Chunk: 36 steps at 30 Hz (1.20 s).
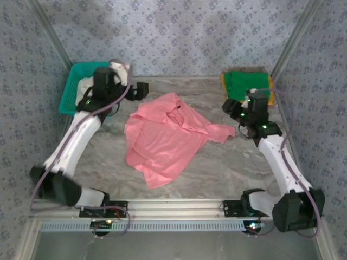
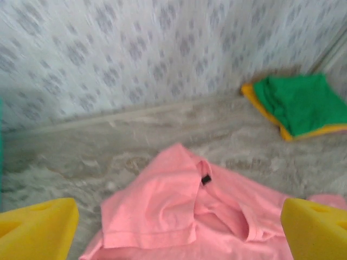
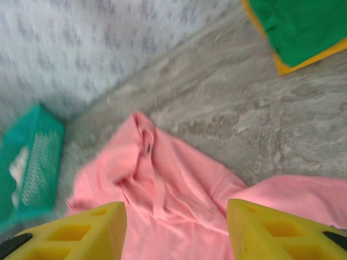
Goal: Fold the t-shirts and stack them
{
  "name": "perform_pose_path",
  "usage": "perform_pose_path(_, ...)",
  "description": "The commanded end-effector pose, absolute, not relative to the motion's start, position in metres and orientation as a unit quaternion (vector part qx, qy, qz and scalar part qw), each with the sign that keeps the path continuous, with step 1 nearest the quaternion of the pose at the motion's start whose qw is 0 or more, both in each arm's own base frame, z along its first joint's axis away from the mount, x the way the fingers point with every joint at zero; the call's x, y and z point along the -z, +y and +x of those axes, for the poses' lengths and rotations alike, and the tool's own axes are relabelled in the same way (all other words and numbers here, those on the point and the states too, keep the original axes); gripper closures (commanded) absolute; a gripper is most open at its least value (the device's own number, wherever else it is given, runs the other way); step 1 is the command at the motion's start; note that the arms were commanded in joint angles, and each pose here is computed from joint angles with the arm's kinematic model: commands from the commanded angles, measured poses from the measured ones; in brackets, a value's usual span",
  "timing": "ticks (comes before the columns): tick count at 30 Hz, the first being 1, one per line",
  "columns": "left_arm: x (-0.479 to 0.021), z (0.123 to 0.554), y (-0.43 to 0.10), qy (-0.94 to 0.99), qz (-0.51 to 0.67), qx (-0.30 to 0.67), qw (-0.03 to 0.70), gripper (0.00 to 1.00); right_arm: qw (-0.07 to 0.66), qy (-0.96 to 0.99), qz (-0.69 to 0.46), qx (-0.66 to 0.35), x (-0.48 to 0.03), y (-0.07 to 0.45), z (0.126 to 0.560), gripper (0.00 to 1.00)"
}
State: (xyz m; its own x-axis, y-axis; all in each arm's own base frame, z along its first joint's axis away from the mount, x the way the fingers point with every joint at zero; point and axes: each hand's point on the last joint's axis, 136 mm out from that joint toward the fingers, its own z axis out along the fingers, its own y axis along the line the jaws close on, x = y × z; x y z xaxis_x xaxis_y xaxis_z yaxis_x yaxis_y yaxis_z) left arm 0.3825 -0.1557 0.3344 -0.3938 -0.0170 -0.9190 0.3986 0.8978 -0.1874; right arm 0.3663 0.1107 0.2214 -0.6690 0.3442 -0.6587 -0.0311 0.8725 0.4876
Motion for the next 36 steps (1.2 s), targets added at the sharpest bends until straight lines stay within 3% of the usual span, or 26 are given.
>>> perform_pose_path(1,-0.216,0.38,-0.154,0.878,0.09,0.178,0.436,0.07,0.354,0.908,-0.124,-0.186,-0.192,0.171,0.355,0.4)
perform_pose_path(3,-0.19,0.37,-0.159,0.894,0.084,0.182,0.4,0.1,0.345,0.907,-0.205,-0.129,-0.18,0.201,0.359,0.35)
perform_pose_path(6,-0.159,0.357,-0.163,0.914,0.065,0.167,0.365,0.1,0.323,0.918,-0.224,-0.053,-0.163,0.22,0.382,0.31)
perform_pose_path(10,-0.116,0.347,-0.143,0.937,0.032,0.11,0.329,0.06,0.26,0.94,-0.207,-0.075,-0.123,0.242,0.406,0.29)
perform_pose_path(15,-0.084,0.347,-0.114,0.947,-0.007,0.063,0.316,0.09,0.212,0.955,-0.196,-0.071,-0.083,0.253,0.435,0.29)
perform_pose_path(18,-0.069,0.351,-0.109,0.949,-0.024,0.067,0.308,0.15,0.198,0.96,-0.179,-0.08,-0.069,0.252,0.449,0.32)
perform_pose_path(22,-0.044,0.353,-0.111,0.958,-0.024,0.064,0.279,0.19,0.204,0.959,-0.16,-0.116,-0.06,0.257,0.46,0.44)
perform_pose_path(26,-0.027,0.354,-0.107,0.964,-0.028,0.047,0.26,0.4,0.189,0.964,-0.146,-0.12,-0.045,0.255,0.462,0.72)
perform_pose_path(30,-0.034,0.356,-0.095,0.962,-0.045,0.029,0.27,0.82,0.193,0.969,-0.114,-0.105,-0.047,0.234,0.465,0.89)
perform_pose_path(32,-0.042,0.355,-0.086,0.96,-0.057,0.018,0.275,0.91,0.198,0.97,-0.086,-0.108,-0.054,0.22,0.468,1.0)
perform_pose_path(34,-0.048,0.352,-0.076,0.958,-0.068,0.003,0.277,1.0,0.21,0.97,-0.058,-0.112,-0.062,0.204,0.47,1.0)
perform_pose_path(36,-0.054,0.348,-0.065,0.957,-0.078,-0.013,0.28,1.0,0.219,0.969,-0.027,-0.109,-0.068,0.186,0.47,1.0)
